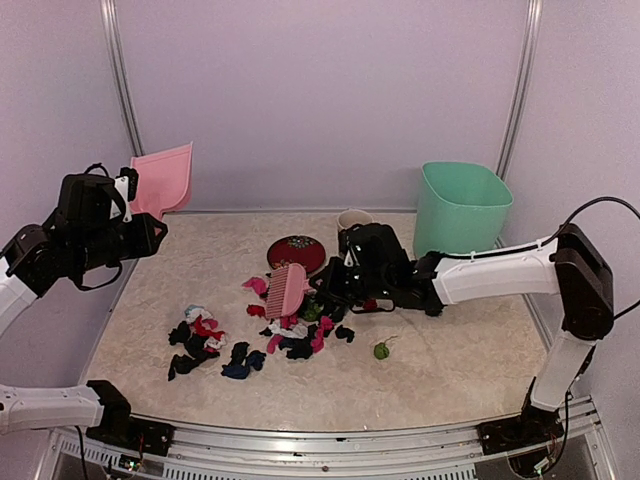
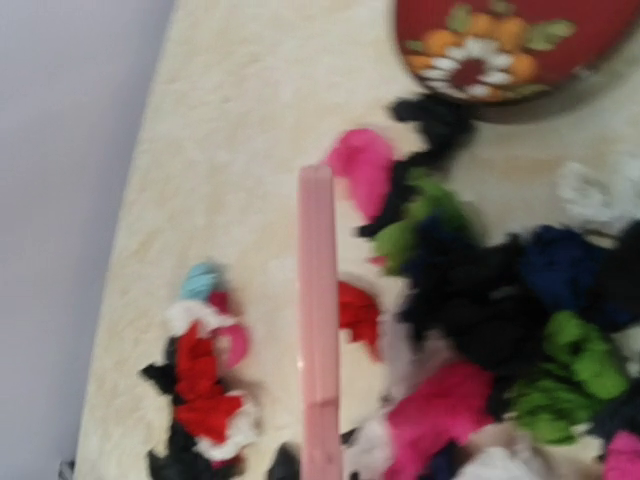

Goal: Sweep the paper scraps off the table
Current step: Sweep the paper scraps at the center of the board.

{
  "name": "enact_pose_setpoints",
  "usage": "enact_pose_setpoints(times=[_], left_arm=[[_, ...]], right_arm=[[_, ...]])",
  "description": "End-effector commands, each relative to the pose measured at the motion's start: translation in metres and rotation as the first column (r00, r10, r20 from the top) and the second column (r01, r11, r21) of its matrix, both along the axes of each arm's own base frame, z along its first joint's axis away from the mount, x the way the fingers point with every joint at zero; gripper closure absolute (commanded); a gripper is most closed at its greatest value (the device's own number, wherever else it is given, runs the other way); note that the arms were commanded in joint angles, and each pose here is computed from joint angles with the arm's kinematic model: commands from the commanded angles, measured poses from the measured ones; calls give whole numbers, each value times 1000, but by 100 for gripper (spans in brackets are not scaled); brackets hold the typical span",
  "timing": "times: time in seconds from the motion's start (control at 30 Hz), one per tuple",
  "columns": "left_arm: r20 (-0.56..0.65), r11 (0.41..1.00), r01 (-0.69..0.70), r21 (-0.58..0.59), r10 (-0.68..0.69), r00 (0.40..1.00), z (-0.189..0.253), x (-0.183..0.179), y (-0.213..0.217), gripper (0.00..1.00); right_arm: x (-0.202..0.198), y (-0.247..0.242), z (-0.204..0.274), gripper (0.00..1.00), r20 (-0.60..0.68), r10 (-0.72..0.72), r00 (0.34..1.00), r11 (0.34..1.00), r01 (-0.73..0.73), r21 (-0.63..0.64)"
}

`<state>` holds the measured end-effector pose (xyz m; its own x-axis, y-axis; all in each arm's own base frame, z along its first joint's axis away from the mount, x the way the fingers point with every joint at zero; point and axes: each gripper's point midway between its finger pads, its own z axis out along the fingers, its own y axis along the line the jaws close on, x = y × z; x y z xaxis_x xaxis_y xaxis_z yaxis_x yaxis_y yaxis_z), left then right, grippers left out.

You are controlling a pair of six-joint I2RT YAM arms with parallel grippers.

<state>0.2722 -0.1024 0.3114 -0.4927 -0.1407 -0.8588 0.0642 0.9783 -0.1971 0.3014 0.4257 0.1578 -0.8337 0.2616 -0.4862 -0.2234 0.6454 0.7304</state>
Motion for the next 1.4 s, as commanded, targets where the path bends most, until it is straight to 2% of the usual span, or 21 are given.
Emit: enact_pose_setpoints(times=[0.0, 0.17, 0.4, 0.57, 0.8, 1.07, 1.23, 1.37], left_arm=[[78, 1000, -18, -3, 18, 997, 26, 8, 3, 100], [111, 999, -32, -6, 33, 993, 40, 7, 7, 100], [131, 1000, -27, 11, 25, 991, 51, 1, 12, 100], [136, 1000, -25, 7, 24, 990, 54, -6, 15, 100], [127, 1000, 5, -11, -4, 992, 53, -17, 16, 100], [99, 999, 41, -26, -39, 994, 48, -28, 14, 100], [90, 999, 42, -20, -40, 995, 45, -32, 16, 100], [92, 999, 38, -13, -36, 995, 45, -33, 18, 100]], right_arm=[[-23, 20, 38, 100, 105, 120, 987, 992, -122, 11], [-39, 71, 65, 100, 183, 271, 945, 958, -283, 42], [-53, 145, 78, 100, 239, 468, 851, 863, -498, 82], [-55, 184, 62, 100, 205, 540, 816, 813, -569, 122], [-52, 224, 23, 100, 123, 575, 809, 777, -587, 225], [-38, 239, -33, 100, -40, 514, 857, 834, -487, 259], [-32, 224, -73, 100, -142, 440, 887, 894, -417, 163], [-25, 200, -84, 100, -155, 376, 913, 926, -367, 85]])
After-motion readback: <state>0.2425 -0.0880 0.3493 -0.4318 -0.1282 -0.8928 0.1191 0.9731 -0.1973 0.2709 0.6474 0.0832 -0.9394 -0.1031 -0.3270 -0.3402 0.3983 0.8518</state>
